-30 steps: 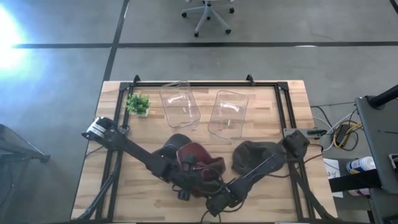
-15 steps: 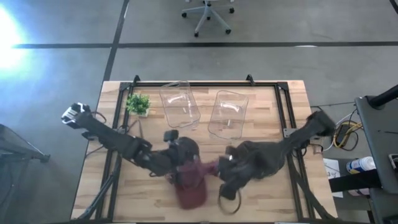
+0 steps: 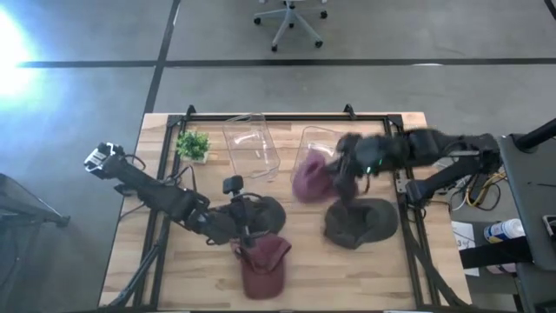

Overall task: Pick & Place hat
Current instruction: Put the right red cap into the right transparent bin

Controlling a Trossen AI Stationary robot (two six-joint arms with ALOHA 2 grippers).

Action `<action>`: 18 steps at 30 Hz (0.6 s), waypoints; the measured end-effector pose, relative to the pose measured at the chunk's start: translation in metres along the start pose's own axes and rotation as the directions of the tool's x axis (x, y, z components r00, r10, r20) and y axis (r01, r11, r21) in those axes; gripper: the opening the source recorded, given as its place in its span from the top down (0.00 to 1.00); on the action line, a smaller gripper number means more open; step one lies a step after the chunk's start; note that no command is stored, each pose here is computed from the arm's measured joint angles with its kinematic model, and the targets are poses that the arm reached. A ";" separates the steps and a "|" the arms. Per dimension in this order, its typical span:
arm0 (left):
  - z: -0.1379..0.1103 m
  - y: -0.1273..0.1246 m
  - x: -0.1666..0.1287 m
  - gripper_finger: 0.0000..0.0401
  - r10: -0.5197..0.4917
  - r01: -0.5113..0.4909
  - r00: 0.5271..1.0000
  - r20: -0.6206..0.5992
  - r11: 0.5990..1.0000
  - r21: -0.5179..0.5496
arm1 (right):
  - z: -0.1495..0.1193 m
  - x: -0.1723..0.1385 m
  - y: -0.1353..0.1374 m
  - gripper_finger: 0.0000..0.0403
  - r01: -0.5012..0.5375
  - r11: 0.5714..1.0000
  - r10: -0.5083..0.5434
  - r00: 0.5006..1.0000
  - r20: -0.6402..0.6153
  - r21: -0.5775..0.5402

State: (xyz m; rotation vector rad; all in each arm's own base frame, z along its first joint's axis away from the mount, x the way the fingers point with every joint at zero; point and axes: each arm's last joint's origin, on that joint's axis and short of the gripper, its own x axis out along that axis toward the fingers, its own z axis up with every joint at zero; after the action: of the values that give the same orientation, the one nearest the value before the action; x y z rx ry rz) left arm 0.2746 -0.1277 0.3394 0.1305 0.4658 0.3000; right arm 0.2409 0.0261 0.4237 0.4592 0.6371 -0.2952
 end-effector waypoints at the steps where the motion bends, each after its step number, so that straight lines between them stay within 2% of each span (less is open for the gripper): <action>1: -0.002 0.000 0.001 1.00 0.002 -0.002 1.000 -0.005 1.000 0.003 | 0.005 -0.003 -0.008 0.98 0.003 1.000 -0.003 1.000 0.014 0.009; 6: -0.014 -0.002 0.006 1.00 0.010 -0.010 0.999 -0.039 1.000 -0.002 | 0.028 0.004 -0.041 0.98 -0.032 0.999 0.032 0.999 0.018 0.018; 13: -0.021 -0.001 0.007 1.00 0.048 -0.048 0.997 -0.060 0.999 -0.007 | 0.049 0.040 -0.069 0.98 -0.247 0.969 0.247 0.965 -0.085 0.012; 18: -0.020 0.000 0.008 1.00 0.058 -0.059 0.997 -0.057 0.998 -0.027 | 0.047 0.061 -0.084 0.98 -0.233 0.972 0.222 0.957 -0.185 -0.039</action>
State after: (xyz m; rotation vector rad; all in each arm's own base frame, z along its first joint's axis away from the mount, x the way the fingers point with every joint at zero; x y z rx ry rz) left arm 0.2718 -0.1243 0.3182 0.1080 0.5137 0.3684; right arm 0.2779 -0.0770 0.3922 0.4999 0.7592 -0.0155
